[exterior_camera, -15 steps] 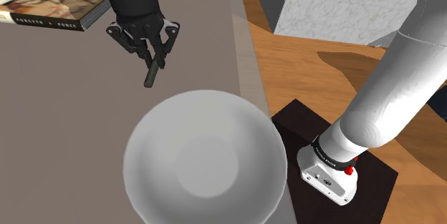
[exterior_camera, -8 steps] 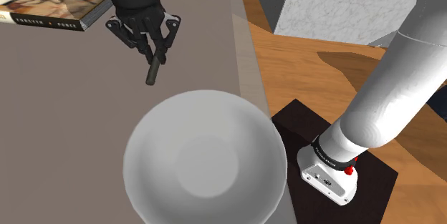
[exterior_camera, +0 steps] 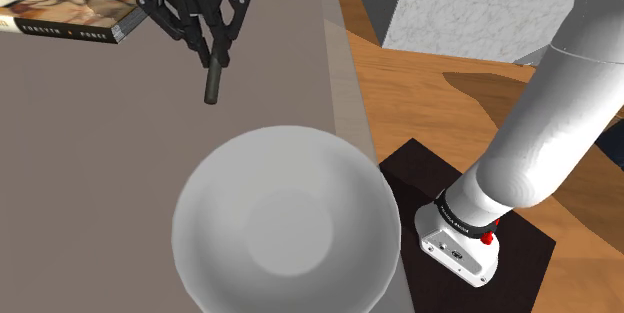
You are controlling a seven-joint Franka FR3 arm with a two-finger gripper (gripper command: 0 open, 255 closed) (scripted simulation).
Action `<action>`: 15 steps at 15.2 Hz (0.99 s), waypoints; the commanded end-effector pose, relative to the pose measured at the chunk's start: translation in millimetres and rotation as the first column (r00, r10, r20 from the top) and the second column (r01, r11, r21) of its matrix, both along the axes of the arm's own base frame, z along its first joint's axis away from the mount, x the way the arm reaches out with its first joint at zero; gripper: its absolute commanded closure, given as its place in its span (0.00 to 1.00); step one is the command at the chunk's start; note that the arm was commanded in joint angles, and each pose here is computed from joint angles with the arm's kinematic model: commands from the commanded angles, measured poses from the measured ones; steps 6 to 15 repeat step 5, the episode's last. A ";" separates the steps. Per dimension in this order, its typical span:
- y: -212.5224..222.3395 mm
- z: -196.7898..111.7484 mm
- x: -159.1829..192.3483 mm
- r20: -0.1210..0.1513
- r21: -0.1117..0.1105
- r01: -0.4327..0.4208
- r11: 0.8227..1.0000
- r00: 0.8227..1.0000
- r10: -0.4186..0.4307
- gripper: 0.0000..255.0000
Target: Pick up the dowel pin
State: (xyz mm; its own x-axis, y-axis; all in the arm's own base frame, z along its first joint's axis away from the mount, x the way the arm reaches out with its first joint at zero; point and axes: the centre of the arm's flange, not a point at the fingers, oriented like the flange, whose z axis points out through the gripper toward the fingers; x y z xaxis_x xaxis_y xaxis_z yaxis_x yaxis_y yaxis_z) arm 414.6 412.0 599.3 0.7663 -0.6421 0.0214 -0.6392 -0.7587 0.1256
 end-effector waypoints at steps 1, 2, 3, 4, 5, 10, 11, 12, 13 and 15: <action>0.5 10.9 -0.1 0.000 0.000 0.000 1.000 1.000 0.000 1.00; 0.5 16.2 -0.1 0.000 0.000 0.000 1.000 1.000 0.000 1.00; 0.5 21.5 -0.1 0.000 0.000 0.000 1.000 1.000 0.000 1.00; 0.5 22.3 -0.1 0.000 0.000 0.000 1.000 1.000 0.000 1.00; 0.4 22.2 -0.1 0.000 0.000 0.000 1.000 1.000 0.000 1.00; 0.4 22.2 -0.1 0.000 0.000 0.000 1.000 1.000 0.000 1.00; 0.4 22.2 -0.1 0.000 0.000 0.000 1.000 1.000 0.000 1.00; 0.4 22.2 -0.1 0.000 0.000 0.000 1.000 1.000 0.000 1.00; 0.4 22.2 -0.1 0.000 0.000 0.000 1.000 1.000 0.000 1.00; 0.4 22.2 -0.1 0.000 0.000 0.000 1.000 1.000 0.000 1.00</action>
